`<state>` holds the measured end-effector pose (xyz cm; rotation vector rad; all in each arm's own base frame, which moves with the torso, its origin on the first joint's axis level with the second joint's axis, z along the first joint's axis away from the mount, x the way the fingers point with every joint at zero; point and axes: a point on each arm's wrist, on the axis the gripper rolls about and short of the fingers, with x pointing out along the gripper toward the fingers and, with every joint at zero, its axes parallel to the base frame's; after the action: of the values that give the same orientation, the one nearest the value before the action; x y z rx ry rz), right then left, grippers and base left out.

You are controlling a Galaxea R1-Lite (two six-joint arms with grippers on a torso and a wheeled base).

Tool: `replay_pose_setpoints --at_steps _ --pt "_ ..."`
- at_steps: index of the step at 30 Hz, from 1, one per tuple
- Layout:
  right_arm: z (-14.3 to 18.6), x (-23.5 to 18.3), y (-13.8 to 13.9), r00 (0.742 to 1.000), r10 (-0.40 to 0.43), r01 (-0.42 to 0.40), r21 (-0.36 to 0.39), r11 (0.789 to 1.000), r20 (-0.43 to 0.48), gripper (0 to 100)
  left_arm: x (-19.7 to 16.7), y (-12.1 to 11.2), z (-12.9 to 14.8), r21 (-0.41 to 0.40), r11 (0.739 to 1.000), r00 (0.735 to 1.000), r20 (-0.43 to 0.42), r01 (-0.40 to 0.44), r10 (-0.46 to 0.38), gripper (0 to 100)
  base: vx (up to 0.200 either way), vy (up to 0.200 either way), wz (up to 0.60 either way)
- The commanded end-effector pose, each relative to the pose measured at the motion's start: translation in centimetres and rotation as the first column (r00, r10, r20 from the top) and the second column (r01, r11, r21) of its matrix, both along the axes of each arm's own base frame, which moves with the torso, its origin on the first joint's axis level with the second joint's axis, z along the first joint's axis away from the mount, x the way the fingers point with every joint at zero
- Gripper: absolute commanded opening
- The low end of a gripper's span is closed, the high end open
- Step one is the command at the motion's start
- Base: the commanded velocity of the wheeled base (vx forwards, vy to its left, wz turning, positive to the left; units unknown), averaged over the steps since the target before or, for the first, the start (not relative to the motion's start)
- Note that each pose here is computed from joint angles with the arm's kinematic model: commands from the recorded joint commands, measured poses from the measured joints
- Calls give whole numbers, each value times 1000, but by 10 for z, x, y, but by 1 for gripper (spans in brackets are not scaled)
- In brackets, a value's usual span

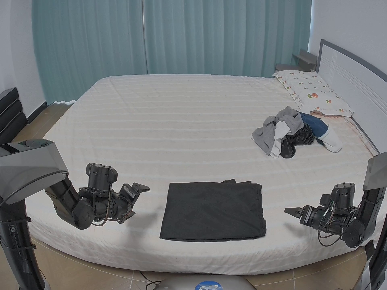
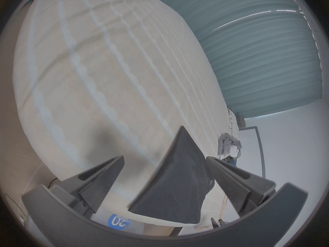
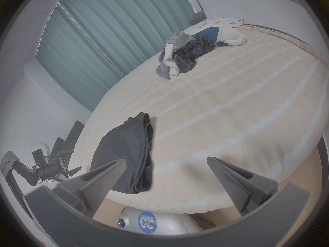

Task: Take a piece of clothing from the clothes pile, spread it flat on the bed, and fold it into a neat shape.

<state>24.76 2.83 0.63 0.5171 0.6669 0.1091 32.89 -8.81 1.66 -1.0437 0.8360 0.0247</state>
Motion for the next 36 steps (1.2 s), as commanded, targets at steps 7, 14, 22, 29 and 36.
replay_pose_setpoints --at_steps 7,14,22,29,36 --pt "-5 -2 1 1000 7 -7 -2 1000 -21 100 0 0 -7 76 997 1000 4 -21 20 100 0 -114 0" --pt "-3 -7 6 1000 11 -11 -18 1000 -27 100 -10 3 -29 220 975 999 -20 30 -26 100 0 0 0" --pt "-6 -9 10 999 22 -24 -29 999 -39 100 3 2 -41 291 952 986 106 96 -132 100 0 0 0" --pt "-10 -9 11 998 27 -29 -36 999 -53 100 8 1 -56 346 920 959 139 187 -247 100 0 0 0" --pt "-12 -10 13 998 35 -37 -38 999 -60 100 12 -2 -56 321 921 946 157 223 -284 100 0 0 0"
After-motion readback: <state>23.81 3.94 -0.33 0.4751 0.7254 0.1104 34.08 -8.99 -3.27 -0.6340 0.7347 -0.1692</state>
